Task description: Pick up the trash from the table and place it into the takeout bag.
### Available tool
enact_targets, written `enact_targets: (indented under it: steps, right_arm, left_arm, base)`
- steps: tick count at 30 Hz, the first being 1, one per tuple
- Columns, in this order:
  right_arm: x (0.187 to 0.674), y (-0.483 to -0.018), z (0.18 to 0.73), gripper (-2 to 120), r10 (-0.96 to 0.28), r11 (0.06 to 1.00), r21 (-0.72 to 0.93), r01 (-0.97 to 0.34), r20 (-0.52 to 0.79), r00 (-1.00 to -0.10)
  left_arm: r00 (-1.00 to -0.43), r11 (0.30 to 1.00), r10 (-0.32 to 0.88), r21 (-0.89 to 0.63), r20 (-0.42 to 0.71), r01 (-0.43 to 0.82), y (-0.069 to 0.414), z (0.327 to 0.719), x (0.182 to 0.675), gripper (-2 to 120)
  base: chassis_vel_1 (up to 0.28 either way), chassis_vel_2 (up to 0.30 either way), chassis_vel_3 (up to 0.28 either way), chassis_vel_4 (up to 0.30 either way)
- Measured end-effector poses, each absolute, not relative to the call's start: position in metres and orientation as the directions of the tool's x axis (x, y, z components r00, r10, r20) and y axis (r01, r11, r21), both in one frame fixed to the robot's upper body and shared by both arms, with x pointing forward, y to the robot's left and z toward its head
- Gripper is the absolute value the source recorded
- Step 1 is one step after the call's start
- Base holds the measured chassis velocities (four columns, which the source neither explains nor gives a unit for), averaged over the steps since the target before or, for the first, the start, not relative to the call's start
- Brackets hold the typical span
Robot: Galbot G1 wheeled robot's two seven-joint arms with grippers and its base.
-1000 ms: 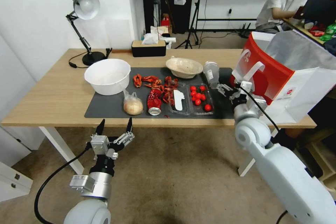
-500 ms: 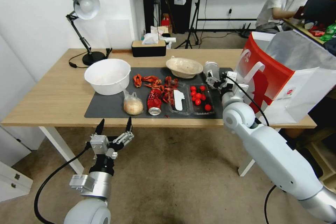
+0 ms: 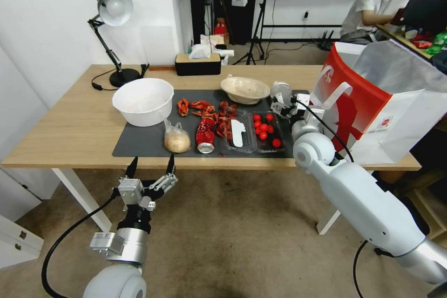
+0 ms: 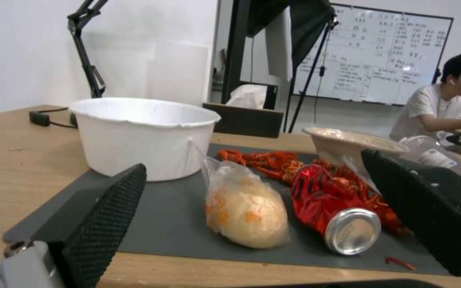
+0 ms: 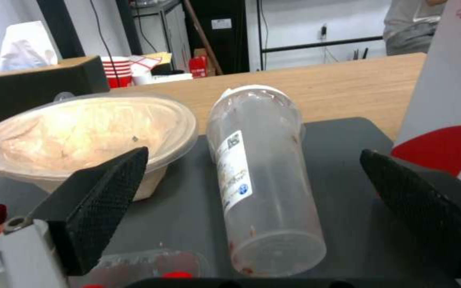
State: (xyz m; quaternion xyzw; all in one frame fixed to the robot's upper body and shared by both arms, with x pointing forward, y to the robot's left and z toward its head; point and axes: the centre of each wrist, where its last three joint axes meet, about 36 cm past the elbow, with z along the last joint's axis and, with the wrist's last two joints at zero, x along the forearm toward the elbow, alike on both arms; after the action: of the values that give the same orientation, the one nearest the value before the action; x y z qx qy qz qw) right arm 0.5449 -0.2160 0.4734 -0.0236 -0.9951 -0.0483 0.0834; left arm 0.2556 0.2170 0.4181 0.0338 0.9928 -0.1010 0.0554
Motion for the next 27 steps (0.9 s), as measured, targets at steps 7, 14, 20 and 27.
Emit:
enact_targets:
  steps: [7,14,20,27]
  right_arm:
    - [0.549,-0.214,0.471,100,0.039,0.995,0.083,0.054,0.178,-0.983]
    - [0.554,-0.209,0.471,100,0.034,0.995,0.084,0.052,0.201,-0.979]
    - [0.561,-0.203,0.47,100,0.024,0.995,0.085,0.045,0.236,-0.971]
    - [0.566,-0.198,0.471,100,0.016,0.996,0.08,0.037,0.255,-0.967]
  left_arm:
    - [-0.991,0.978,0.059,-0.194,-0.118,0.081,0.218,0.42,0.256,100]
    - [-0.991,0.978,0.06,-0.193,-0.118,0.082,0.218,0.42,0.256,100]
    - [-0.991,0.978,0.058,-0.193,-0.117,0.08,0.218,0.42,0.256,100]
    - [-0.992,0.977,0.056,-0.196,-0.116,0.078,0.218,0.419,0.256,100]
  base:
    - [0.0,0.0,0.0,0.0]
    - [0.0,0.0,0.0,0.0]
    - [0.0,0.0,0.0,0.0]
    - [0.0,0.0,0.0,0.0]
